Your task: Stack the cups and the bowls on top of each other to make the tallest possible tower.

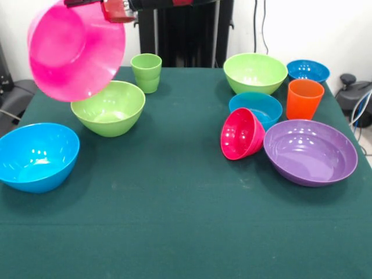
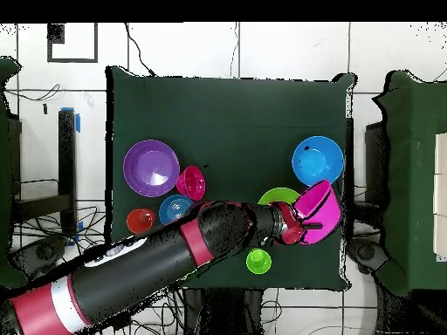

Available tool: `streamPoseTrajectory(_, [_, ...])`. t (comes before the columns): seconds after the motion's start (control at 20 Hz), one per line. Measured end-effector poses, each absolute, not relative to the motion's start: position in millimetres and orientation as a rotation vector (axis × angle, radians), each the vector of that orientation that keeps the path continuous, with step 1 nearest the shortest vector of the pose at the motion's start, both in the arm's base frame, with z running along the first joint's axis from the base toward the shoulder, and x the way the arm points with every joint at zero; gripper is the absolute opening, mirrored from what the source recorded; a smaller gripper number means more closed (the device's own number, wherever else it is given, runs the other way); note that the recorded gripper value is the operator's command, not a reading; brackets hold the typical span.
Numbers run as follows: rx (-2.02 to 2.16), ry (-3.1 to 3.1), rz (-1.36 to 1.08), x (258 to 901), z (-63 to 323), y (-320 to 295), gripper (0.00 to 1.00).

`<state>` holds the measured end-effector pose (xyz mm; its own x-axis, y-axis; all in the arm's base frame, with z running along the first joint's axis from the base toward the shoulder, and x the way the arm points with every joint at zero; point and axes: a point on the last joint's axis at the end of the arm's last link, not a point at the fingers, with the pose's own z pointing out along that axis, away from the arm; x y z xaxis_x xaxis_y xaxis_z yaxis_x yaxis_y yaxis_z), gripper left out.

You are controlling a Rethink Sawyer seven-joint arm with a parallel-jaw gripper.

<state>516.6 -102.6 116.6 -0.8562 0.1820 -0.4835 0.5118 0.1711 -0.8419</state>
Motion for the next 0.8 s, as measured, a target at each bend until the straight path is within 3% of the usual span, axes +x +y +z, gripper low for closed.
streamPoseTrajectory(0.8, [0.649, 2.239, -1.620, 545.5, 98.4, -83.8, 0.00])
